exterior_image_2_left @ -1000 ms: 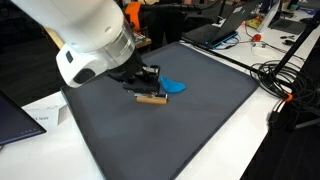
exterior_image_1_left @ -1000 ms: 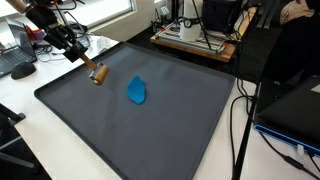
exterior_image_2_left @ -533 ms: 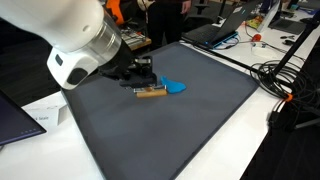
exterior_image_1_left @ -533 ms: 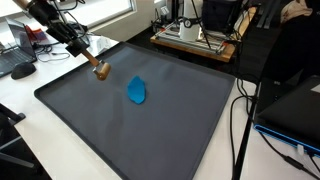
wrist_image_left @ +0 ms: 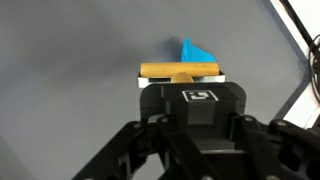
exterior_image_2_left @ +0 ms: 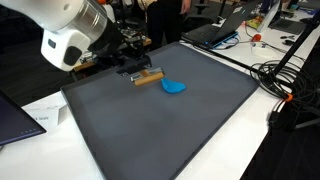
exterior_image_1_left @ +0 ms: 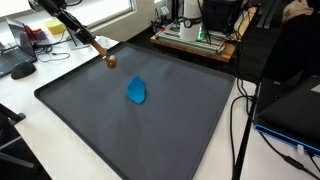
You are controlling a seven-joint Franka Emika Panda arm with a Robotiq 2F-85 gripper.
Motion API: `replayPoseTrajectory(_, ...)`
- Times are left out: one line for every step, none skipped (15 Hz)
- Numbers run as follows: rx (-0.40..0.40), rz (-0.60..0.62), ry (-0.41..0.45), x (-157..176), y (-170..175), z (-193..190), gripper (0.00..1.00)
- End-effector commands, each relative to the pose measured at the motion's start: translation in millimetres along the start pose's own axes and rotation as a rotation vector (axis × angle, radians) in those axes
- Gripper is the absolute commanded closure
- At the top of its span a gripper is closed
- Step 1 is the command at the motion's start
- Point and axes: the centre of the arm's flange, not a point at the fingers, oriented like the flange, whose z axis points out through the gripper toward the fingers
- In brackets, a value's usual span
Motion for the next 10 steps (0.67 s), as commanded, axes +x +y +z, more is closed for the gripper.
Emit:
replayPoseTrajectory(0.098, -0.085, 0.061, -68, 7, 18, 0.78)
replayPoseTrajectory(0.035, -0.038, 0.039, -9, -3, -3, 0.53)
replayPoseTrajectory(0.045, -0.052, 0.049, -14, -4, -4, 0.53)
replayPoseTrajectory(0.047, -0.059, 0.052, -19, -4, -4, 0.53)
replayPoseTrajectory(0.048, -0.062, 0.053, -22, -3, -3, 0.53)
replayPoseTrajectory(0.048, -0.063, 0.053, -24, -3, -3, 0.53)
replayPoseTrajectory(0.048, -0.063, 0.051, -25, -2, -2, 0.53)
replayPoseTrajectory(0.048, -0.063, 0.051, -24, -2, -1, 0.53)
replayPoseTrajectory(0.048, -0.063, 0.051, -24, -2, 0, 0.78)
replayPoseTrajectory(0.058, -0.054, 0.073, -27, -5, 5, 0.78)
